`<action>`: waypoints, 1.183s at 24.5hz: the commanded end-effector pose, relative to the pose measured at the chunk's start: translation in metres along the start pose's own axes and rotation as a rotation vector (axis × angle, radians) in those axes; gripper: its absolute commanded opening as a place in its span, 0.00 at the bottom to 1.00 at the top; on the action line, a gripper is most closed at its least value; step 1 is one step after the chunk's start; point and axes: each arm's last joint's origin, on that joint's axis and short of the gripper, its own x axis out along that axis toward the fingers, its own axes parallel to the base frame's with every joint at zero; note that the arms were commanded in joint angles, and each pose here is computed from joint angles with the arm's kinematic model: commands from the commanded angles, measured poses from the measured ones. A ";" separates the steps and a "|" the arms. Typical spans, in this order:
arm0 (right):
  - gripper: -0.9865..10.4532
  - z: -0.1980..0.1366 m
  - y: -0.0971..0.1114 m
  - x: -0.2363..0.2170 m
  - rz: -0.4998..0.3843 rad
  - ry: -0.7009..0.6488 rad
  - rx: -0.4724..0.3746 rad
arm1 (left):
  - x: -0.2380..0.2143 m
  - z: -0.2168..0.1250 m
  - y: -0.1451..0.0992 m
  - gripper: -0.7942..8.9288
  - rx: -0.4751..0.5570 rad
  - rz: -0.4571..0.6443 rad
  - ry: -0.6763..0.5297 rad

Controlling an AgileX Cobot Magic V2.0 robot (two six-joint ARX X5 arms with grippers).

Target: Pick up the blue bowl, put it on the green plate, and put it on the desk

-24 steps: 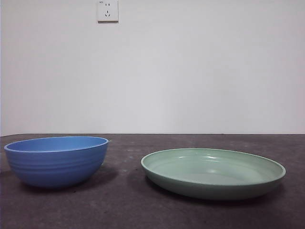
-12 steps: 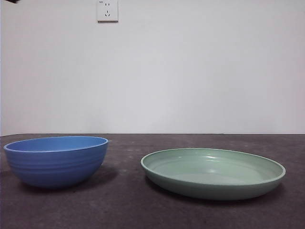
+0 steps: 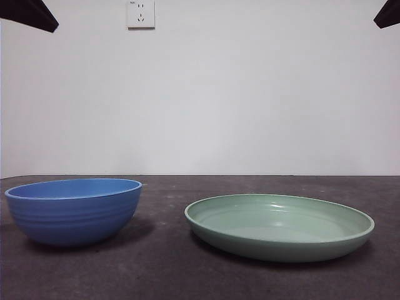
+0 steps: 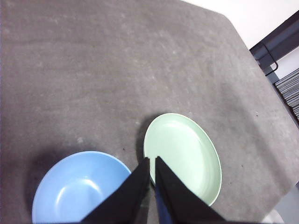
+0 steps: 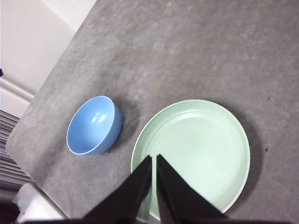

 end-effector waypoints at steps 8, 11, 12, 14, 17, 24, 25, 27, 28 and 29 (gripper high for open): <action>0.32 0.005 0.001 -0.002 -0.044 -0.022 -0.044 | 0.003 0.007 0.000 0.46 0.025 -0.011 -0.008; 0.53 0.005 0.001 -0.002 -0.043 -0.022 -0.043 | 0.003 0.007 0.000 0.60 0.026 -0.012 -0.009; 0.57 0.005 0.001 -0.002 -0.043 -0.021 -0.043 | 0.003 0.007 0.000 0.63 0.026 -0.012 -0.009; 0.58 0.005 0.001 -0.002 -0.043 -0.022 -0.044 | 0.003 0.007 0.000 0.66 0.028 -0.012 -0.008; 0.58 0.005 0.001 -0.002 -0.043 -0.022 -0.044 | 0.003 0.007 0.000 0.66 0.041 -0.012 -0.009; 0.58 0.005 0.002 -0.002 -0.028 -0.017 -0.038 | 0.003 0.004 0.001 0.66 0.030 0.005 0.016; 0.58 0.005 0.002 -0.002 -0.028 -0.016 -0.038 | 0.004 0.003 0.002 0.66 0.016 0.019 0.031; 0.58 0.004 0.002 -0.002 -0.028 -0.015 -0.033 | 0.006 -0.002 0.007 0.66 -0.023 0.076 0.081; 0.58 0.004 0.002 -0.002 -0.028 -0.014 -0.032 | 0.008 -0.005 0.010 0.66 -0.037 0.115 0.109; 0.58 0.004 0.002 -0.002 -0.028 -0.014 -0.032 | 0.010 -0.008 0.013 0.66 -0.047 0.164 0.140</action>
